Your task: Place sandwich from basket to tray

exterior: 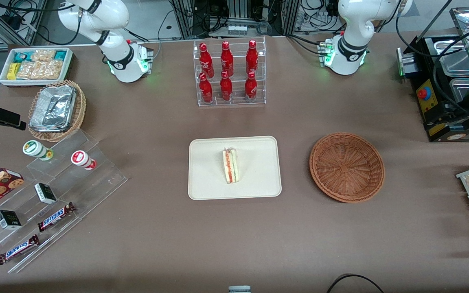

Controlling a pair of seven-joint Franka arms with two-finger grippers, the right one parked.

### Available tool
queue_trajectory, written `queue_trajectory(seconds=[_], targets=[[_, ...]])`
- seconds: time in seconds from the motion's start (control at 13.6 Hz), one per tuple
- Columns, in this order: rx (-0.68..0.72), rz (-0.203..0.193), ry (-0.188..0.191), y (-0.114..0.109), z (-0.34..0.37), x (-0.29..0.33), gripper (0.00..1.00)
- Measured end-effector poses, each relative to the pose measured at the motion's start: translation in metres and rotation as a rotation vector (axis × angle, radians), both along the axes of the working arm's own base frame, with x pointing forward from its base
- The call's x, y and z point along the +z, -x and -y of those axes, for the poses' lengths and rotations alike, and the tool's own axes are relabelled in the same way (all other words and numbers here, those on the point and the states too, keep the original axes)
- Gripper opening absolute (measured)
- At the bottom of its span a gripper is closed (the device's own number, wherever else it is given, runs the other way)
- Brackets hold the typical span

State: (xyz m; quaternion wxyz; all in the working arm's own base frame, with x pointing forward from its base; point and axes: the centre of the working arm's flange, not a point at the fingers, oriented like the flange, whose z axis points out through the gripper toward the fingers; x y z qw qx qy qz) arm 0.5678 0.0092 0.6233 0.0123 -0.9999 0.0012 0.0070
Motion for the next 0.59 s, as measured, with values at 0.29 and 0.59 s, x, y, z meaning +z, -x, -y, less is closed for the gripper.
queue_trajectory(seconds=[0.29,0.59], targets=[[0.023,-0.020,-0.002,0.004,-0.018,0.000,1.00],[0.022,-0.012,0.000,0.012,-0.018,0.008,1.00]])
